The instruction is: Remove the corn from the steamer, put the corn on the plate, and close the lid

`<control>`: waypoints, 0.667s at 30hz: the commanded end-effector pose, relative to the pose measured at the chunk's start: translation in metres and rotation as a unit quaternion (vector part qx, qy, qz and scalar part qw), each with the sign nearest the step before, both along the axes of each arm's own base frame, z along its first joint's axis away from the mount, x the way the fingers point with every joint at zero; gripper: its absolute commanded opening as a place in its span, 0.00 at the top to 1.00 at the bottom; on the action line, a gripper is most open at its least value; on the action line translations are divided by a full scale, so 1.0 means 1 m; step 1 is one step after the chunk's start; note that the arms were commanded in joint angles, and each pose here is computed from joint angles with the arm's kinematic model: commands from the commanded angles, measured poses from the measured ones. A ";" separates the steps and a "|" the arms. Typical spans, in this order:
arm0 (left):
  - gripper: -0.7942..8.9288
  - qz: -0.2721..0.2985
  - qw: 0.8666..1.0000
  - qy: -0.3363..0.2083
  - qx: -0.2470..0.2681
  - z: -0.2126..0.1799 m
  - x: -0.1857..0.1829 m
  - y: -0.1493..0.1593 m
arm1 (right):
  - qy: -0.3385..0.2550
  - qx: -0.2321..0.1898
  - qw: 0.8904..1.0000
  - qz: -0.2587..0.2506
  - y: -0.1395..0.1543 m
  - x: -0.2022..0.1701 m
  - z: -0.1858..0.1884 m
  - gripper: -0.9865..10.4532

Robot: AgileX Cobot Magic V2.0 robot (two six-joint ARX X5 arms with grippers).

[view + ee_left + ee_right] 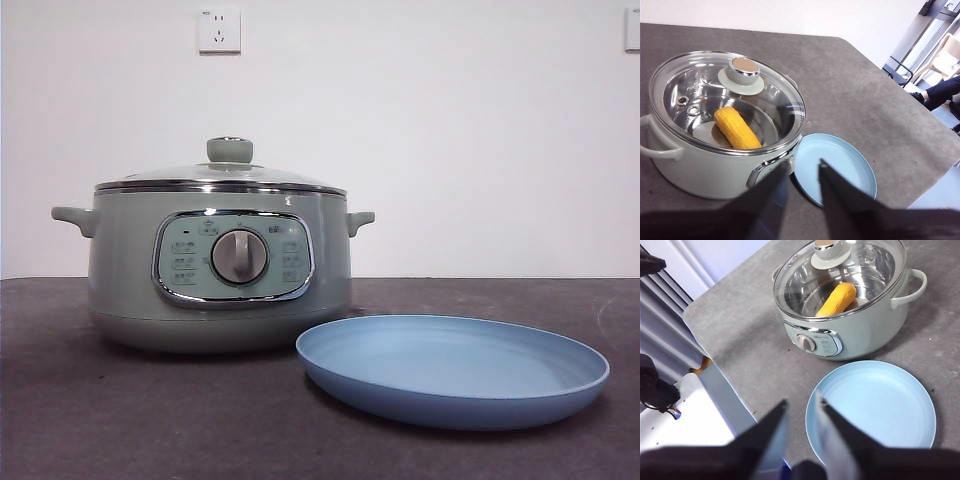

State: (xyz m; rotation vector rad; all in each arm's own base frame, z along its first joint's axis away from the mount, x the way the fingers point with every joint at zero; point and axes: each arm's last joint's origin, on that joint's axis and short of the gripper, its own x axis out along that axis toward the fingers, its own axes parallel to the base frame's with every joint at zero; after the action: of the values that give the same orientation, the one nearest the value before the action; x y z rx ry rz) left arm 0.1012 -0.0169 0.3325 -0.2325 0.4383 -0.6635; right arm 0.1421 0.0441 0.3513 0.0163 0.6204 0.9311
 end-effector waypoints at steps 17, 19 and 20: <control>0.32 -0.030 0.999 -0.035 0.012 0.028 0.053 -0.008 | 0.008 0.008 1.000 -0.007 0.000 0.000 0.001 0.39; 0.32 -0.037 0.998 -0.040 0.019 0.032 0.070 -0.013 | 0.006 0.008 1.000 -0.007 0.000 0.000 0.001 0.39; 0.32 -0.038 0.998 -0.047 0.026 0.034 0.077 -0.016 | 0.006 0.008 1.000 -0.007 0.000 0.000 0.001 0.39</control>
State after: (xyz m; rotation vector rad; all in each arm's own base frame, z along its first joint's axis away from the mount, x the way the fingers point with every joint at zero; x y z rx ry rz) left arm 0.1749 -0.0314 0.3668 -0.1629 0.3849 -0.7268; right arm 0.1424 0.0441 0.3515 0.0411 0.6302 0.9208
